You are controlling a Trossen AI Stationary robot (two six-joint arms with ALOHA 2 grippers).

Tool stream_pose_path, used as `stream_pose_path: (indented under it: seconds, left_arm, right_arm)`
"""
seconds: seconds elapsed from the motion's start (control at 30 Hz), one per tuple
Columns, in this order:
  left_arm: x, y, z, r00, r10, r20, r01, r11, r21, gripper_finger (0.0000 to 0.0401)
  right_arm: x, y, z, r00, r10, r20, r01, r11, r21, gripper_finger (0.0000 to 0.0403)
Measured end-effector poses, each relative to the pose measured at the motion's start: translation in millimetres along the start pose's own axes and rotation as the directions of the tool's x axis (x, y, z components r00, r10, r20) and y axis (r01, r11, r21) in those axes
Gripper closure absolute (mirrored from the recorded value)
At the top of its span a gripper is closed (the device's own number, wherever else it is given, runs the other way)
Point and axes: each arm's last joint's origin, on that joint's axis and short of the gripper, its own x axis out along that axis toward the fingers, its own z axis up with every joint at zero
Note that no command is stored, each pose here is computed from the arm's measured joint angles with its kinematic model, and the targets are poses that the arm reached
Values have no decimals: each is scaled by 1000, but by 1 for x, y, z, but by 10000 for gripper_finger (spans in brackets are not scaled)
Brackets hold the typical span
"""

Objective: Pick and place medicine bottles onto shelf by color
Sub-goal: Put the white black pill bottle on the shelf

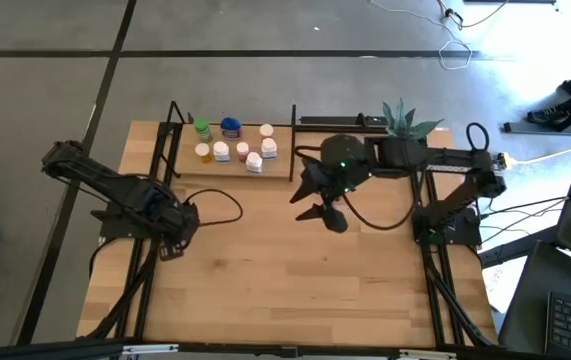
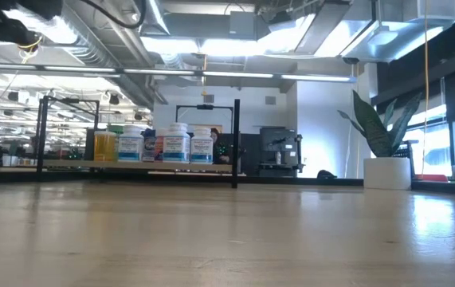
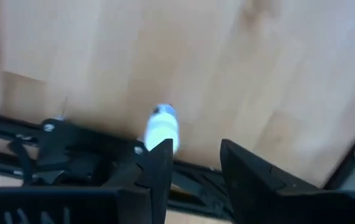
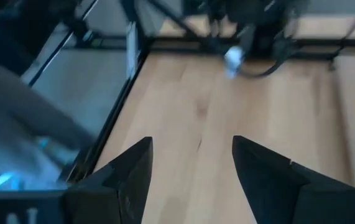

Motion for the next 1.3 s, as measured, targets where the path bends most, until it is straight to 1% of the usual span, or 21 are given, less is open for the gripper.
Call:
stream_pose_path:
  seconds: [0.1,0.2,0.63,0.97,1.13,1.3]
  left_arm:
    - [-2,-1,-3,998,-48,-33,50,997,61,273]
    - [-3,-1,-7,998,-59,-39,62,993,103,273]
    - [-11,1,-19,996,-80,-29,84,984,156,273]
    - [-12,1,-20,996,-87,-24,90,983,157,273]
    - [-7,0,-18,997,-78,12,76,992,104,273]
    - [-2,2,-19,999,-49,13,48,995,90,273]
  right_arm:
    - [6,6,0,996,-44,77,43,999,7,180]
    - [10,11,2,991,-47,123,49,999,-17,180]
    - [13,14,5,988,-35,151,40,999,-26,180]
    - [13,14,5,988,-36,151,40,999,-26,180]
    - [13,14,5,988,-36,150,41,999,-27,180]
    - [13,14,5,988,-36,150,41,999,-28,180]
